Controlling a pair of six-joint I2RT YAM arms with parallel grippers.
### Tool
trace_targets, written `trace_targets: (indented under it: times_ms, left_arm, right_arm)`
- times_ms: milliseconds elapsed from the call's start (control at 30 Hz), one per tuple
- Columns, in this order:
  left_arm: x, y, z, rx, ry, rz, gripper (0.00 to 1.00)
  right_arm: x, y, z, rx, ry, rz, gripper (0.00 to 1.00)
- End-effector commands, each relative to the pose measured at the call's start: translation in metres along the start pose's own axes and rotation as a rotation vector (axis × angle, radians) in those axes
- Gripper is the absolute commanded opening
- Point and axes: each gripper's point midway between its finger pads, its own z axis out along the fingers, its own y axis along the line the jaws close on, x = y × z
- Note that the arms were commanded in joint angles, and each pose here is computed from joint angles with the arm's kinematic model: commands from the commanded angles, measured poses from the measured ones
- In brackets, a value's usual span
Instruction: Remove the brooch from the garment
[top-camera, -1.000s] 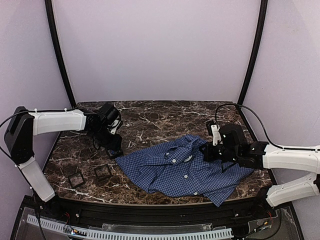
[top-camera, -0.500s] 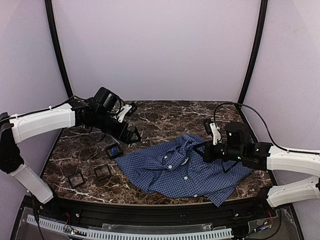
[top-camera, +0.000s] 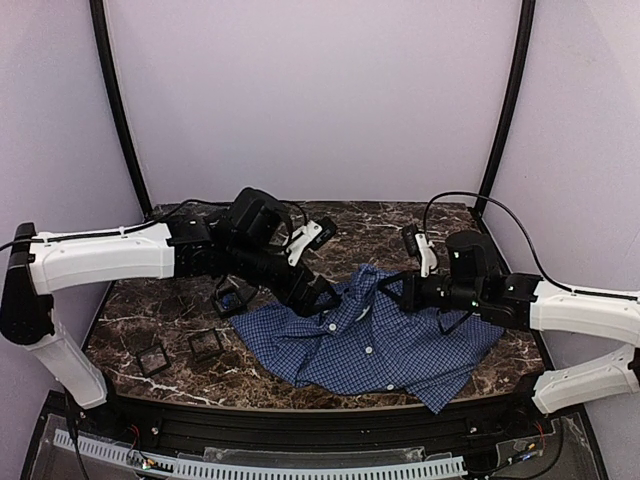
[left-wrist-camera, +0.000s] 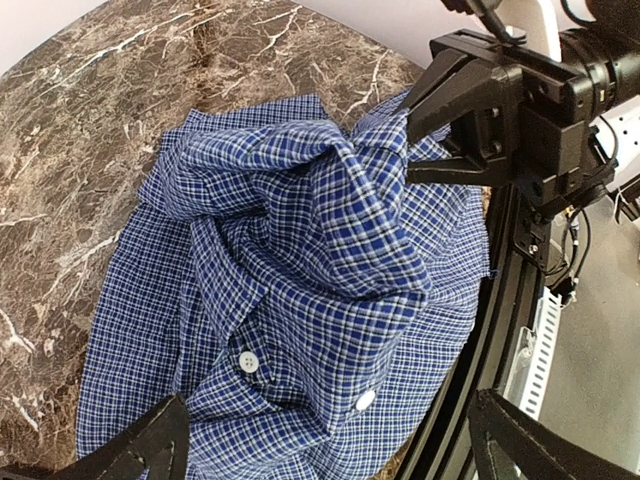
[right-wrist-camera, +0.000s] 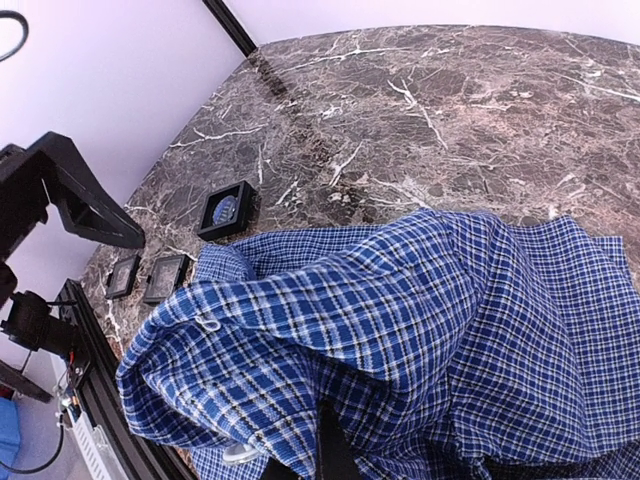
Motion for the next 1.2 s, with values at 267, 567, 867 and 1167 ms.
trace_targets:
  times_ms: [267, 567, 867, 1167]
  left_arm:
    - [-0.003, -0.007, 0.051, -0.008, -0.027, -0.061, 0.99]
    - [-0.004, -0.012, 0.067, 0.010, -0.026, -0.075, 0.97]
    - [-0.007, -0.033, 0.064, 0.123, 0.001, -0.092, 0.08]
    - [-0.017, -0.045, 0.024, 0.267, 0.039, -0.120, 0.01]
  right_arm:
    - [-0.015, 0.017, 0.002, -0.047, -0.033, 0.007, 0.00]
    - [-0.011, 0.014, 0.003, -0.033, -0.029, 0.009, 0.00]
    - [-0.014, 0.013, 0.004, -0.016, -0.030, 0.019, 0.02]
    - [-0.025, 0.012, -0.018, 0.037, -0.039, 0.128, 0.75]
